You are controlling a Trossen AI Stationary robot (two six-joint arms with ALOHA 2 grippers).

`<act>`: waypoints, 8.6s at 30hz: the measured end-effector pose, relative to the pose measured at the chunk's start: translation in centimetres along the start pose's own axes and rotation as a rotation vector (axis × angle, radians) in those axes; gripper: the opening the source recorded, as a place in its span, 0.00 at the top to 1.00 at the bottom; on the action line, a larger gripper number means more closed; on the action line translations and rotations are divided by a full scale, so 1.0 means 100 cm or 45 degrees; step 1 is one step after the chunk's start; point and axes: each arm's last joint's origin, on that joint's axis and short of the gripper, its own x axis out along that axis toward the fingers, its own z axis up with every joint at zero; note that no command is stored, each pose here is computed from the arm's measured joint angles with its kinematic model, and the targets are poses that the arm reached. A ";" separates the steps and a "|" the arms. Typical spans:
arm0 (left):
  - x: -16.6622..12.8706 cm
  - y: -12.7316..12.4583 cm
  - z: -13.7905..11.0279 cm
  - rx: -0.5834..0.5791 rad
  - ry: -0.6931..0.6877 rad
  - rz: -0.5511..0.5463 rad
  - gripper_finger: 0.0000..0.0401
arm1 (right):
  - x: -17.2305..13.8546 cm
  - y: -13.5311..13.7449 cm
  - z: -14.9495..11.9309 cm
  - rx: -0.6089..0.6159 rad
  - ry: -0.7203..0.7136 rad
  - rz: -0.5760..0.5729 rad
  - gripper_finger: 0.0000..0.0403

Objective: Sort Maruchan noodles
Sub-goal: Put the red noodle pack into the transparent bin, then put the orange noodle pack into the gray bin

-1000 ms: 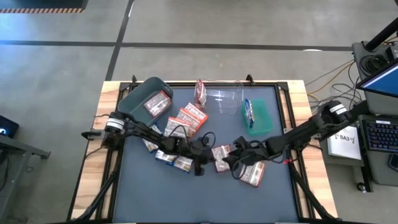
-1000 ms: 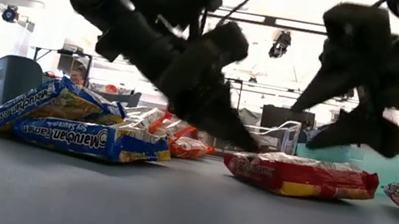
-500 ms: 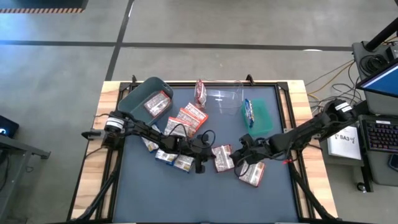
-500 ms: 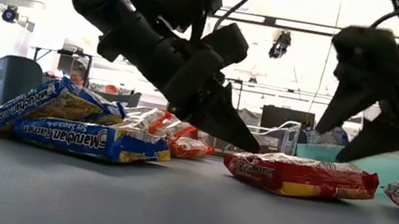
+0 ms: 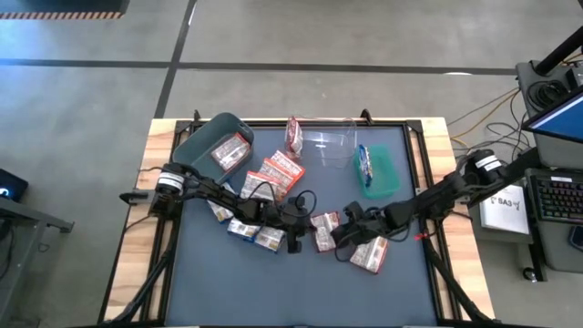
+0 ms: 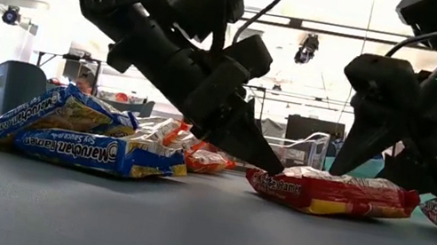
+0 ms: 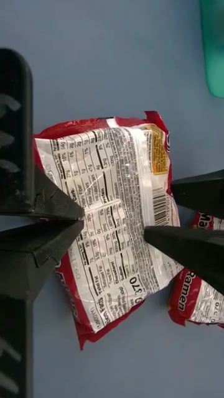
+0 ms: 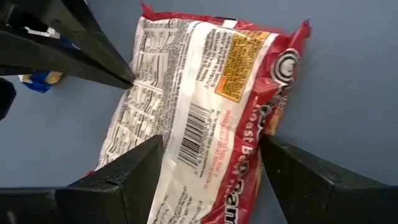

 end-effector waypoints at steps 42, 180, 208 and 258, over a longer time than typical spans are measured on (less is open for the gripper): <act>-0.064 0.009 0.034 0.132 -0.119 0.080 1.00 | -0.002 0.014 0.016 -0.074 -0.135 0.167 0.94; -0.258 0.079 0.028 0.045 -0.515 0.601 0.42 | -0.012 0.076 0.207 -0.995 -0.329 -0.159 0.98; -0.179 0.076 0.040 0.151 0.489 0.205 0.42 | -0.062 0.012 0.119 -1.238 -0.810 0.393 0.98; -0.146 0.116 0.022 0.089 0.670 0.186 0.82 | -0.097 0.012 0.118 -1.365 -0.866 0.513 0.98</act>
